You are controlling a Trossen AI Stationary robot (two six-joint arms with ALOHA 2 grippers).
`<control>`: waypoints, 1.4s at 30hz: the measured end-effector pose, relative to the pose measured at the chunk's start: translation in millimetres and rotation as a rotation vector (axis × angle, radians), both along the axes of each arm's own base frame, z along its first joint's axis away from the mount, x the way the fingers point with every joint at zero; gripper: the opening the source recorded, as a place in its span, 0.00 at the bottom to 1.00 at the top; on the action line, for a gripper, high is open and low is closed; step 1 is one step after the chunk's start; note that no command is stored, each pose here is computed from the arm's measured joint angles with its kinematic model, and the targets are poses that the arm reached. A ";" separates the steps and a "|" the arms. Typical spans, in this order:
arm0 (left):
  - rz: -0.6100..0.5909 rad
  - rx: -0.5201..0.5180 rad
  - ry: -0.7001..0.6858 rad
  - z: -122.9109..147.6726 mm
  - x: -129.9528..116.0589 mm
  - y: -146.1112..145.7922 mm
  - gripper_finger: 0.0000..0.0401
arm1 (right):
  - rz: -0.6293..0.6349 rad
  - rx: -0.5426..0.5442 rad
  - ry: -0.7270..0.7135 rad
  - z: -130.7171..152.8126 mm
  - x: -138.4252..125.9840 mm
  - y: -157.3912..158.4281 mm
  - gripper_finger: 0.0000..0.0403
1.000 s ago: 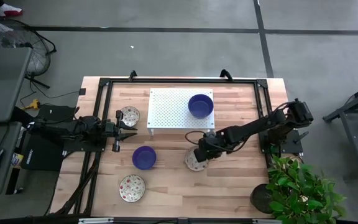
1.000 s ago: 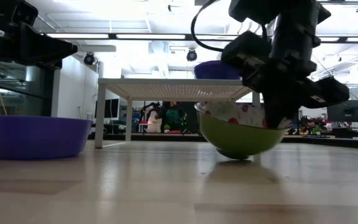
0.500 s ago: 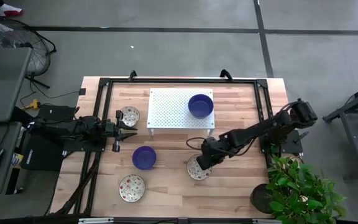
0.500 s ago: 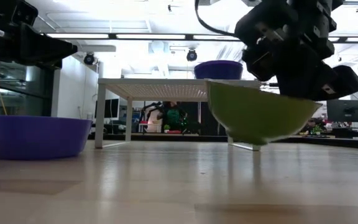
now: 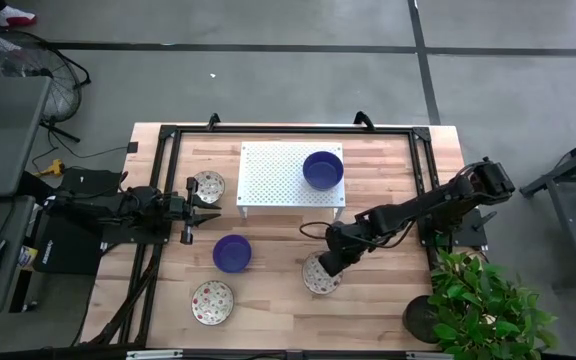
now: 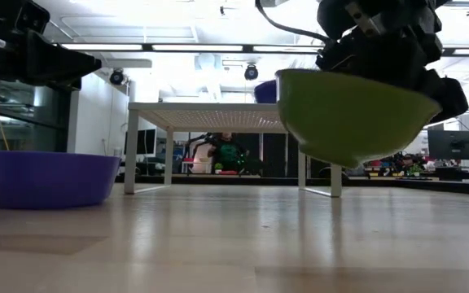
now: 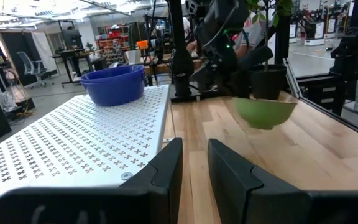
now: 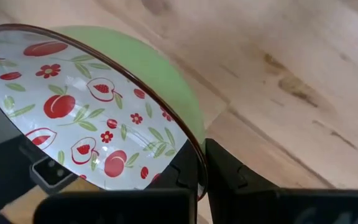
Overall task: Pick & Place Mini bowls
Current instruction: Put the right white patterned bowl on the shelf
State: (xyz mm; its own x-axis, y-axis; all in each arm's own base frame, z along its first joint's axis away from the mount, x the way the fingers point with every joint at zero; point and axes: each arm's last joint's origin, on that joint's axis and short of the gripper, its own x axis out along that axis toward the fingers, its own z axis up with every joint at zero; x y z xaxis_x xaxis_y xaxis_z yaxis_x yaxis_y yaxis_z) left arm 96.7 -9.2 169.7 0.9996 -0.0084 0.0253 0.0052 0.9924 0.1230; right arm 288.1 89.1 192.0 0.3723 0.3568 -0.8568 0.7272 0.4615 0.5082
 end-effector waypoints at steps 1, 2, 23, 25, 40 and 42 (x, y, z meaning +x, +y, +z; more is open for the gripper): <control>0.000 0.000 0.000 0.0 0.0 0.0 0.18 | 0.004 0.008 0.002 0.2 0.0 0.3 0.00; 0.000 0.001 0.000 0.0 0.0 0.0 0.18 | 0.010 0.018 0.005 0.3 -0.2 0.6 0.00; 0.027 0.005 -0.077 10.8 -1.4 0.9 0.18 | 0.019 -0.014 -0.025 45.9 14.2 -0.4 0.00; 0.038 0.005 -0.082 13.7 -2.0 1.3 0.18 | 0.023 -0.027 -0.024 52.4 15.4 -2.4 0.00; 0.068 -0.055 -0.255 34.3 -6.5 2.9 0.18 | 0.007 -0.162 -0.169 112.6 33.9 -44.9 0.00; 0.063 -0.023 -0.256 37.0 -6.8 2.7 0.18 | 0.000 -0.167 -0.185 116.8 35.5 -51.9 0.00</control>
